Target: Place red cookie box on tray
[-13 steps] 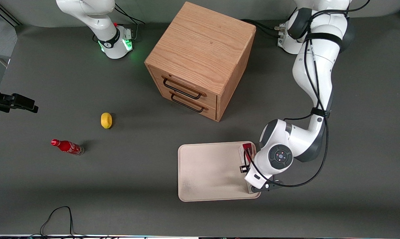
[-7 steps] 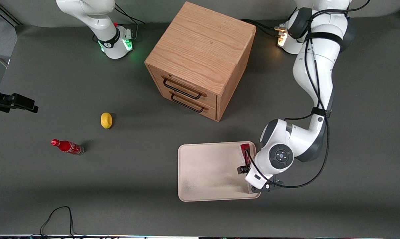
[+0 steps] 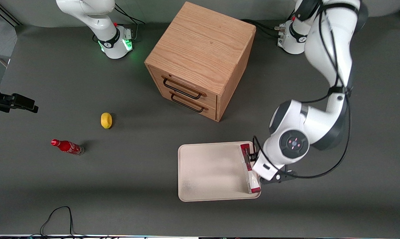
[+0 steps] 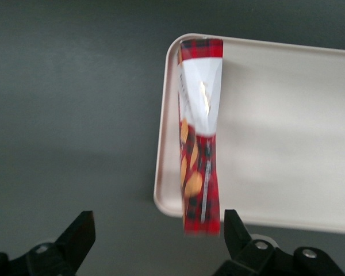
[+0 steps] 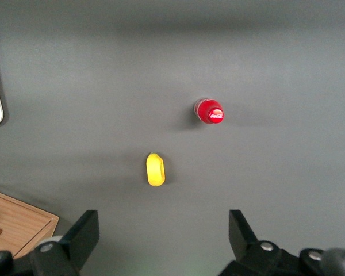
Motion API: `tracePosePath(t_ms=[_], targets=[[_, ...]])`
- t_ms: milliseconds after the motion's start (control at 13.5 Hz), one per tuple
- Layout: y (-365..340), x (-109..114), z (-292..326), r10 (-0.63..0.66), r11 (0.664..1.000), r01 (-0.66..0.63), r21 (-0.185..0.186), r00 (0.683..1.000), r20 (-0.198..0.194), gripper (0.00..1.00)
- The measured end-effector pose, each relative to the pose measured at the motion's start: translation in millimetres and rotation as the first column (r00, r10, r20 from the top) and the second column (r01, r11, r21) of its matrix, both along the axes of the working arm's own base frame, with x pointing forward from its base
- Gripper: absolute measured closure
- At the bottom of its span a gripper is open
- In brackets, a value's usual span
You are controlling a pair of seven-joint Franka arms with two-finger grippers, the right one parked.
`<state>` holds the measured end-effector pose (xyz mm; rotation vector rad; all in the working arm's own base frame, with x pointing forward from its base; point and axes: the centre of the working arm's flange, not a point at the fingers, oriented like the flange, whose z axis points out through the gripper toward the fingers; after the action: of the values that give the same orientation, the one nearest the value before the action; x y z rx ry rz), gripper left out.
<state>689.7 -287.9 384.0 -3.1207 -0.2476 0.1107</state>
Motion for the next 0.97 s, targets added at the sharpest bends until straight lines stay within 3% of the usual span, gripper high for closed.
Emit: tracePosePath(t_ms=[372, 818, 966], targets=[[101, -58, 90, -0.078, 0.996, 0.078, 0.045, 0.997, -0.003, 0.0], [254, -172, 150, -0.017, 0.996, 0.019, 0.089, 0.999, -0.03, 0.0], [286, -204, 170, -0.002, 0.997, 0.005, 0.082, 0.999, -0.036, 0.0]])
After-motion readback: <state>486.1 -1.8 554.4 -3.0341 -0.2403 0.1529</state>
